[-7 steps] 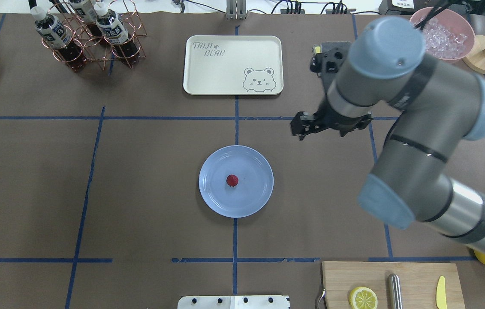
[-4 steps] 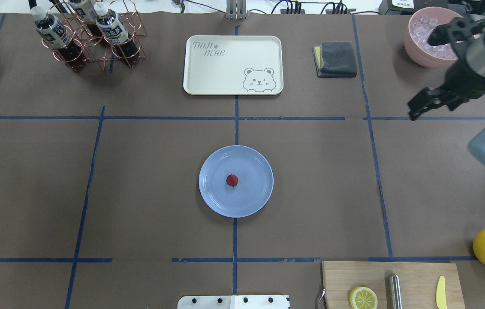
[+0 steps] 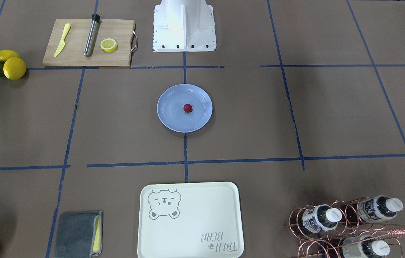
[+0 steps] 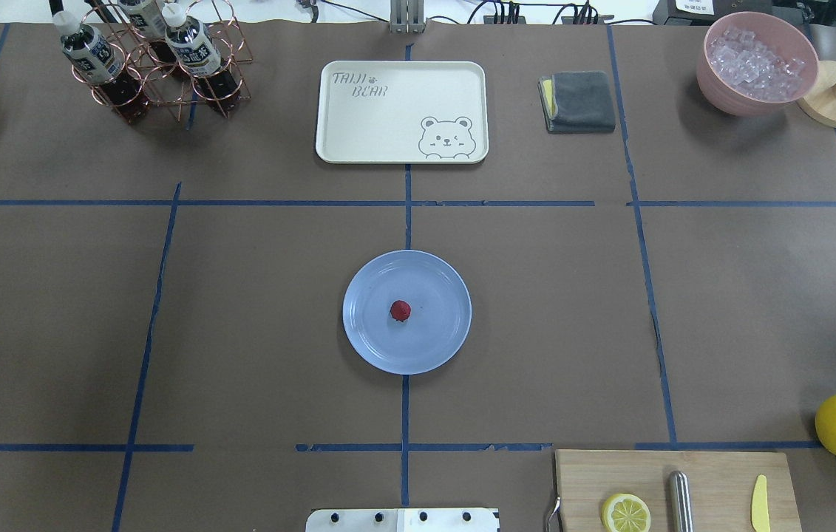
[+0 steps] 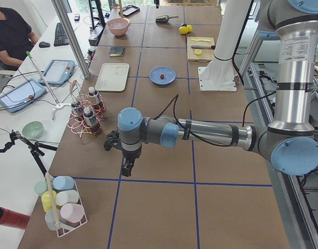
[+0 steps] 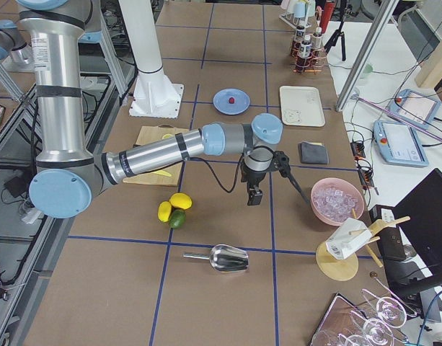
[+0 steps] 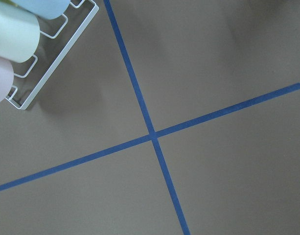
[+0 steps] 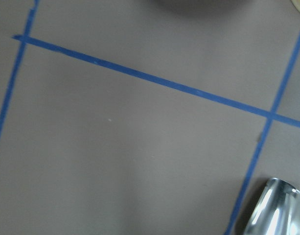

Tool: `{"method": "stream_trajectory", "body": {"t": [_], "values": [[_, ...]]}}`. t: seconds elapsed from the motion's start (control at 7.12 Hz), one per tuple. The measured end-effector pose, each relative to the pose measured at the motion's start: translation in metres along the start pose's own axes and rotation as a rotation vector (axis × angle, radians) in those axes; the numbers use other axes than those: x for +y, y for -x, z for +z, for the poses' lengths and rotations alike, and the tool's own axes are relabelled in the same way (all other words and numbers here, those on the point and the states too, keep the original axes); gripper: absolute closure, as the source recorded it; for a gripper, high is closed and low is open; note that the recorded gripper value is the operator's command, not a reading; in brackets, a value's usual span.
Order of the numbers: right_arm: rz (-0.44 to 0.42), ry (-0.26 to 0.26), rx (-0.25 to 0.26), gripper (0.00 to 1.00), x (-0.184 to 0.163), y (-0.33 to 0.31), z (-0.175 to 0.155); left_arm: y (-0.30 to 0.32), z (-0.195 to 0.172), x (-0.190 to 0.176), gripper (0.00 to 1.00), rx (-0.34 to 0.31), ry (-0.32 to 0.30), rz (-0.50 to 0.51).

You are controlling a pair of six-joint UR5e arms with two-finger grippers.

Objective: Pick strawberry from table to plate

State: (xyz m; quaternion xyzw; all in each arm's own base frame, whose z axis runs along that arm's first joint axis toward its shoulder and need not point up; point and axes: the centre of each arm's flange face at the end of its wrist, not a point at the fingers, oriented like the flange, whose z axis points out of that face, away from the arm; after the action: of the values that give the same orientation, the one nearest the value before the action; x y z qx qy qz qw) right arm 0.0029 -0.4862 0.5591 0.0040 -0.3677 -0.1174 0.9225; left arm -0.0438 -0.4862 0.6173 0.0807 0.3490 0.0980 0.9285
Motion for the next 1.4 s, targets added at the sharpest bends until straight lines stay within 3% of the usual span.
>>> {"method": "stream_trajectory", "body": {"t": [0.42, 0.7, 1.4], "values": [[0.021, -0.04, -0.095, 0.0, 0.026, -0.1, 0.026, 0.014, 0.006, 0.019, 0.0, 0.061, 0.007, -0.048], [0.033, -0.047, -0.105, 0.0, 0.026, -0.113, 0.029, 0.015, 0.007, 0.021, 0.0, 0.064, 0.008, -0.052], [0.16, -0.043, -0.108, 0.0, 0.043, -0.13, 0.032, 0.015, 0.008, 0.021, 0.0, 0.058, 0.007, -0.048]]}}
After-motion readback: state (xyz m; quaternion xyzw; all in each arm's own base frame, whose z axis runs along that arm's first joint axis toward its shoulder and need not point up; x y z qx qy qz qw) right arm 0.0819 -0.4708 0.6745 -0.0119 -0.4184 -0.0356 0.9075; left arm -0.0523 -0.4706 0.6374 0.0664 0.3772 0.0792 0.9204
